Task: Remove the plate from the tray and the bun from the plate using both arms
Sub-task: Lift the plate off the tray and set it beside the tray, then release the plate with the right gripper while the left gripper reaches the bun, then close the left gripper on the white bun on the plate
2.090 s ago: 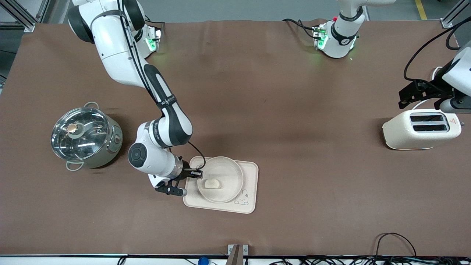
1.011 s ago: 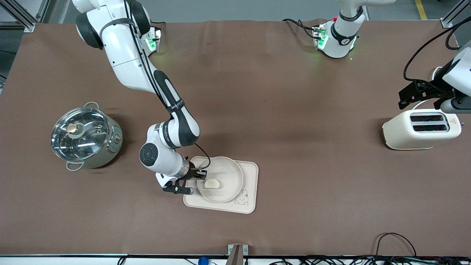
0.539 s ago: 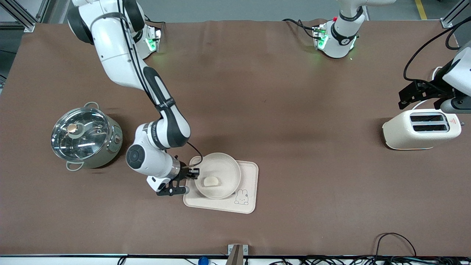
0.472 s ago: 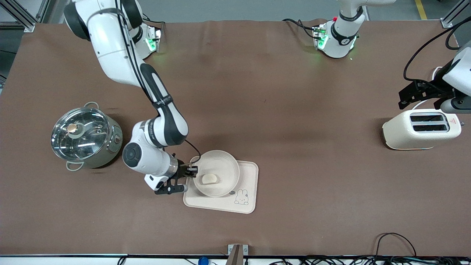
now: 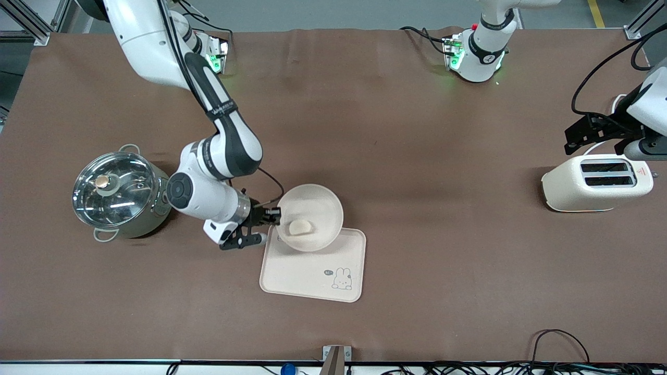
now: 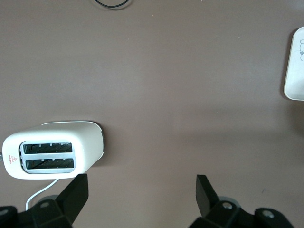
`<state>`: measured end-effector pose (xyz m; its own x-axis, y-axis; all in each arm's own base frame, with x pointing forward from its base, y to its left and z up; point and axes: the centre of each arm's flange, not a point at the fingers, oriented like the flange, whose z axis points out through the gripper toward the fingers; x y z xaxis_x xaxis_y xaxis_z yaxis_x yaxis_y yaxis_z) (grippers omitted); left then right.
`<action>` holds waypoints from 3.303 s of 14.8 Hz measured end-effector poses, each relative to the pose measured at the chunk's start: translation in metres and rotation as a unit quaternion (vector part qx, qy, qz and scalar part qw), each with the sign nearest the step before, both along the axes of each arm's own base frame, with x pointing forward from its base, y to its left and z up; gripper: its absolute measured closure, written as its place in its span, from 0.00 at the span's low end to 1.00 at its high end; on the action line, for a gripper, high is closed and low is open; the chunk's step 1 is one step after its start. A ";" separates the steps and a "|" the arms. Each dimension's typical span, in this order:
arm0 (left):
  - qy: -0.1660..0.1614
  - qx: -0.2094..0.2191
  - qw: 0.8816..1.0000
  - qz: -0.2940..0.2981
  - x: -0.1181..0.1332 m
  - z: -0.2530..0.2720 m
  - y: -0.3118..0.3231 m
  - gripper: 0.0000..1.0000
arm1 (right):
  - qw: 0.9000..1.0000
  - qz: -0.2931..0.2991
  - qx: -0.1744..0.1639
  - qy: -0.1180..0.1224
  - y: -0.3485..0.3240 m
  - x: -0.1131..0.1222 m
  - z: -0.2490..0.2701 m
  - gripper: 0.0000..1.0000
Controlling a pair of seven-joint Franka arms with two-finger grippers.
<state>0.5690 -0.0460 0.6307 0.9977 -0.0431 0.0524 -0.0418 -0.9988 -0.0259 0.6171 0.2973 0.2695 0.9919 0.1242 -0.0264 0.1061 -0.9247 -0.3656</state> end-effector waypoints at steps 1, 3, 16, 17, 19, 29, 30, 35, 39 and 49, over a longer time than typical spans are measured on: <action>0.000 0.000 1.000 0.000 0.000 0.000 0.000 0.00 | 1.000 0.006 -0.003 0.005 0.004 -0.015 -0.003 0.96; 0.000 0.000 1.000 0.000 0.000 0.000 0.000 0.00 | 1.000 0.009 -0.016 -0.005 0.014 -0.049 -0.023 0.96; 0.023 -0.072 0.996 0.053 -0.008 -0.012 -0.095 0.00 | 0.999 -0.035 -0.018 -0.001 0.017 -0.106 -0.068 0.52; 0.028 -0.076 0.995 0.062 -0.009 -0.025 -0.131 0.00 | 0.999 -0.040 -0.012 0.005 0.010 -0.100 -0.059 0.42; 0.034 -0.087 0.993 0.065 -0.008 -0.059 -0.202 0.00 | 0.998 -0.049 0.006 0.026 -0.010 -0.083 -0.029 0.26; -0.020 -0.074 0.990 0.119 -0.074 -0.290 -0.469 0.00 | 0.993 -0.011 -0.044 0.107 -0.253 -0.033 0.199 0.00; -0.028 -0.066 0.990 0.120 -0.087 -0.316 -0.485 0.00 | 0.993 -0.006 -0.058 0.105 -0.273 -0.036 0.217 0.00; -0.045 -0.086 0.985 0.144 -0.115 -0.403 -0.520 0.00 | 0.988 -0.021 -0.134 0.069 -0.359 -0.084 0.310 0.00; -0.044 -0.103 0.982 0.153 -0.113 -0.422 -0.521 0.00 | 0.987 -0.031 -0.159 0.020 -0.369 -0.121 0.371 0.00; -0.042 -0.120 0.977 0.168 -0.122 -0.430 -0.530 0.76 | 0.982 -0.037 -0.187 -0.004 -0.330 -0.119 0.383 0.00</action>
<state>0.4470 -0.5762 0.2004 0.9448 0.3107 0.1037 0.2825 -0.9333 0.2218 0.4979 -0.0328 0.6525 0.9982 0.0349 -0.0482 0.0350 -0.9994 0.0011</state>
